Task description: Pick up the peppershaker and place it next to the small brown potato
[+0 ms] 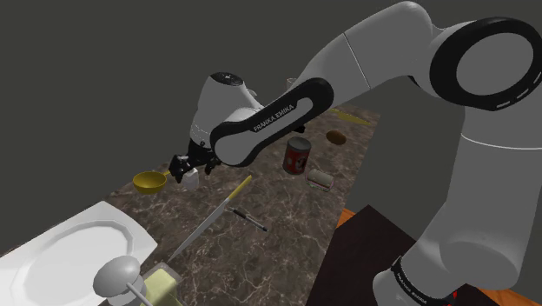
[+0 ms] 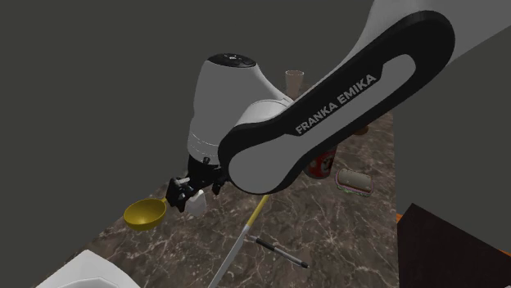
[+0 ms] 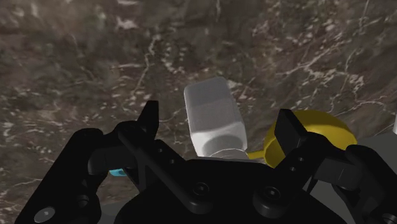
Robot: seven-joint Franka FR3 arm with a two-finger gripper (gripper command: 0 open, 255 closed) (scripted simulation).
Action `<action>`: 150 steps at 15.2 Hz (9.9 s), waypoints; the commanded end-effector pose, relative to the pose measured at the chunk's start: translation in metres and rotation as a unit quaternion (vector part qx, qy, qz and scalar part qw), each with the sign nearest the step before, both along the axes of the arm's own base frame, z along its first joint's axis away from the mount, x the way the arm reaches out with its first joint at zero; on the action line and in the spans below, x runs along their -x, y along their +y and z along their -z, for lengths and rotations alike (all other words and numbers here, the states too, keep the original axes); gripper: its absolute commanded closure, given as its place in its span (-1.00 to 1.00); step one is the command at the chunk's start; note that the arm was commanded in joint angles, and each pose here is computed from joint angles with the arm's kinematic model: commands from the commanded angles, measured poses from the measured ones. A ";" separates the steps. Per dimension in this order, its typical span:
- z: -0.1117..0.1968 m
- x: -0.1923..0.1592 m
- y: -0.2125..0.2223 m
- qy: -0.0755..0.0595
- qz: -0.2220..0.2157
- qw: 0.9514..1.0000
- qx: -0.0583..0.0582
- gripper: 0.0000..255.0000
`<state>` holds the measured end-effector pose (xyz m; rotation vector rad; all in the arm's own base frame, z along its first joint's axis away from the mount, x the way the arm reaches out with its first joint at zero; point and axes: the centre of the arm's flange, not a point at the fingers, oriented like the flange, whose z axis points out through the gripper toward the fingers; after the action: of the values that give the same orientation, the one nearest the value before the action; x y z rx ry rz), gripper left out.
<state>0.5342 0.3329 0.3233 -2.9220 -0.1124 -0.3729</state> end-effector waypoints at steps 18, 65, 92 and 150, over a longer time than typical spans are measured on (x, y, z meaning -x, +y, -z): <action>-0.037 0.000 0.000 0.000 0.000 1.000 0.000 1.00; -0.166 -0.006 -0.290 0.000 0.000 1.000 0.000 1.00; -0.167 -0.014 -0.647 0.000 0.000 1.000 0.000 1.00; -0.059 -0.005 -0.811 0.000 0.000 1.000 0.000 -1.00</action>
<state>0.5424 -0.4772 0.3708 -2.9225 -0.1121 -0.3745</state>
